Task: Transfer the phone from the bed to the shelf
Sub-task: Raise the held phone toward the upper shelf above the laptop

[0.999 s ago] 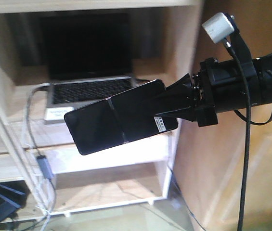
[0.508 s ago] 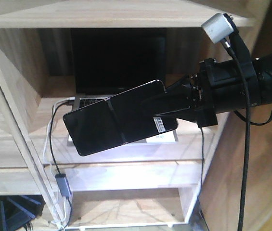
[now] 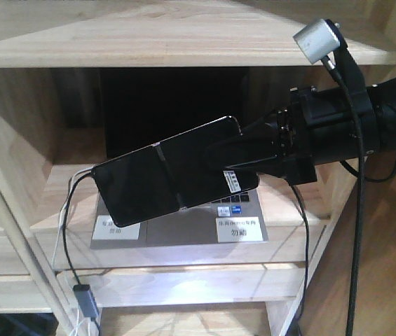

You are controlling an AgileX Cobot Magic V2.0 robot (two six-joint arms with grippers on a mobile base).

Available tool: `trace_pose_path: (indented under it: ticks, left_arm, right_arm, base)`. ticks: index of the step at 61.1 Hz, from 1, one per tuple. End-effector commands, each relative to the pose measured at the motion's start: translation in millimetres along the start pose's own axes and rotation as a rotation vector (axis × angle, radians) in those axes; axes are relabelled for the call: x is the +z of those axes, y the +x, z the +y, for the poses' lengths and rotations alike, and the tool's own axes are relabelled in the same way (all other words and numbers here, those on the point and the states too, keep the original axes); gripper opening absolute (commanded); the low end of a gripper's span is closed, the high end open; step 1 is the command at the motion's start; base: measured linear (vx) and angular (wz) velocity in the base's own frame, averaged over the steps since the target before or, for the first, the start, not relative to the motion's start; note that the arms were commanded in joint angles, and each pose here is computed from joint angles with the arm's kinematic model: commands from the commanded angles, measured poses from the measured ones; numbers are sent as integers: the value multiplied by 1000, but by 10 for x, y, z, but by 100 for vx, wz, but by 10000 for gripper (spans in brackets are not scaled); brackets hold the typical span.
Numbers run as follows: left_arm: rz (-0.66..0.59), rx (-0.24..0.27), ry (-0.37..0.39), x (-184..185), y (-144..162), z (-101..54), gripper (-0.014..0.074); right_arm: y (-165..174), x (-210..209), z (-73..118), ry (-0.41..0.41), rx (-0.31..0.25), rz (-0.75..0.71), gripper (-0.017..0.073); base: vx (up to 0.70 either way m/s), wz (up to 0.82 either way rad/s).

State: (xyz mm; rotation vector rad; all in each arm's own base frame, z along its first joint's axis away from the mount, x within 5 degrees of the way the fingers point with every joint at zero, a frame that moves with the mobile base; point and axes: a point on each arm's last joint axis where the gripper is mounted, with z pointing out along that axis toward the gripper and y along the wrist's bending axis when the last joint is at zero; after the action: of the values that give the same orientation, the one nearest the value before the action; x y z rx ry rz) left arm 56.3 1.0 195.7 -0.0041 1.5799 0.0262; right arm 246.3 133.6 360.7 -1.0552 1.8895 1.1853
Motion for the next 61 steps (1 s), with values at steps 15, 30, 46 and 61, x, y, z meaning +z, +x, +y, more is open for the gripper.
trace_pose_path:
  ticks: [15,30,46,61]
  left_arm:
    - [-94,-19,-2,-13,-148,4,1]
    - [-94,-19,-2,-13,-148,4,1]
    - [-94,-19,-2,-13,-148,4,1]
    - [-94,-19,-2,-13,-148,4,1]
  right_arm:
    - [-140,-93,220,-91,-34,-76,-2]
    - [-140,-93,220,-91,-34,-76,-2]
    - [-140,-93,220,-91,-34,-76,-2]
    - [-140,-93,220,-91,-34,-76,-2]
  base:
    - [9,-2]
    - [5,-1]
    - [1,0]
    - [0,0]
